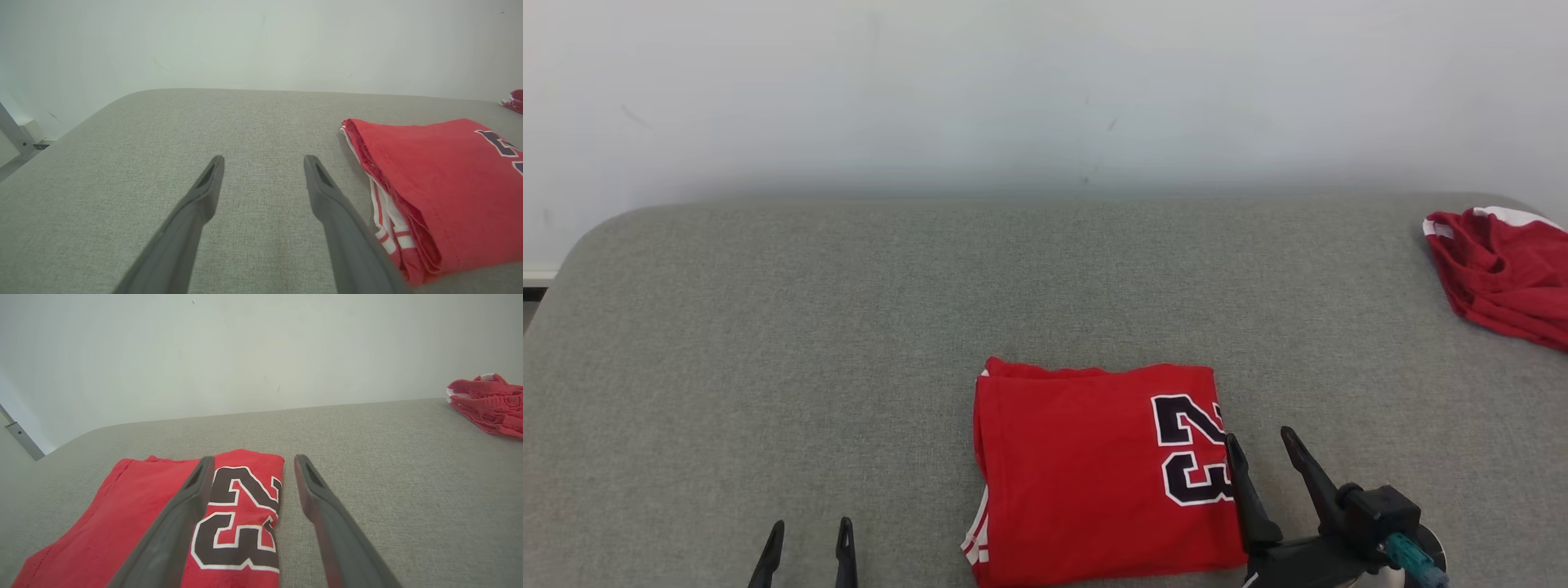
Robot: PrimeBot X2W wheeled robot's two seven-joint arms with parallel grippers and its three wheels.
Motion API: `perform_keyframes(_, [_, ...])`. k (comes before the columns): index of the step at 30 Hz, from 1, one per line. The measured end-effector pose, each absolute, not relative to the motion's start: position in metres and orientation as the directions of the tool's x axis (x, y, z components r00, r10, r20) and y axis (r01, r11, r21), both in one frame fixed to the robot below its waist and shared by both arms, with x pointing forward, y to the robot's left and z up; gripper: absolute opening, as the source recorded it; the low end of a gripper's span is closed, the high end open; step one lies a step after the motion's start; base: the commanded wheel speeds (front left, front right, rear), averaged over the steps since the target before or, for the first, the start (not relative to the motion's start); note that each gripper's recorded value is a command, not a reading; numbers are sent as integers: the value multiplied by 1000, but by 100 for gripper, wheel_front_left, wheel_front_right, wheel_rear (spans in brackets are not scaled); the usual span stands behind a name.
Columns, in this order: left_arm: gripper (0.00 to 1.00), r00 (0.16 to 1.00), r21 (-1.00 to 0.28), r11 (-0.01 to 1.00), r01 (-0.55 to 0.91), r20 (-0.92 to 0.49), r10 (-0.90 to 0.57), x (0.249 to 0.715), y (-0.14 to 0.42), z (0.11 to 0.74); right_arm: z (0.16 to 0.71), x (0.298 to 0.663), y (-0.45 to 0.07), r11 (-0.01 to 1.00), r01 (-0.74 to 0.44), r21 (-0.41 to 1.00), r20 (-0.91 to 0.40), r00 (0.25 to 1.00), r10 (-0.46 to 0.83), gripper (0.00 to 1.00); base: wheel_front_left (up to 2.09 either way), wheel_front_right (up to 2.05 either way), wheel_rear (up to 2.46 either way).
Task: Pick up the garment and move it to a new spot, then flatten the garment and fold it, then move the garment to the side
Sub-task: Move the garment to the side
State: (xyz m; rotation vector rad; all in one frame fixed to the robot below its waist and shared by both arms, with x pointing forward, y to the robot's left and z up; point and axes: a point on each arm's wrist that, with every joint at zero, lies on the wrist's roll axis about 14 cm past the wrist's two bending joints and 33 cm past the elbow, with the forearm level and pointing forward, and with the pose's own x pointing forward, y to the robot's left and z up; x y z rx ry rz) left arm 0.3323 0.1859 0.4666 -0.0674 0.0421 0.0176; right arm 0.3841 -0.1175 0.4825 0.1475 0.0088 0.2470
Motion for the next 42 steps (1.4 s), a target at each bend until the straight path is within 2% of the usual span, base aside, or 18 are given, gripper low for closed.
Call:
perform_keyframes(10, [100,997,-74,996,-57,-59,53,326,196,462,426,417,-111,961,-258,103,-208,939,274,100,0,0,0])
perform_keyframes(18, [100,995,-76,994,-81,-72,75,325,203,458,390,423,-106,960,-260,106,-355,892,281,100,0,0,0])
perform_keyframes(22, [100,994,-76,993,-86,-74,80,325,205,458,385,426,-100,958,-263,114,-390,875,286,100,0,0,0])
perform_keyframes(23, [100,994,-75,993,-87,-74,82,324,206,458,384,426,-98,957,-261,122,-396,872,288,48,0,0,0])
perform_keyframes(25, [100,994,-75,993,-89,-74,84,324,207,458,385,426,-94,955,-264,133,-398,868,296,0,0,0,0])
perform_keyframes(33, [100,994,-83,993,-88,-71,83,328,205,459,402,440,-89,948,-288,136,-353,880,318,0,0,0,0])
perform_keyframes(42, [100,998,-95,995,-23,-58,18,363,187,461,468,518,-120,951,-310,-12,-210,930,301,0,0,0,0])
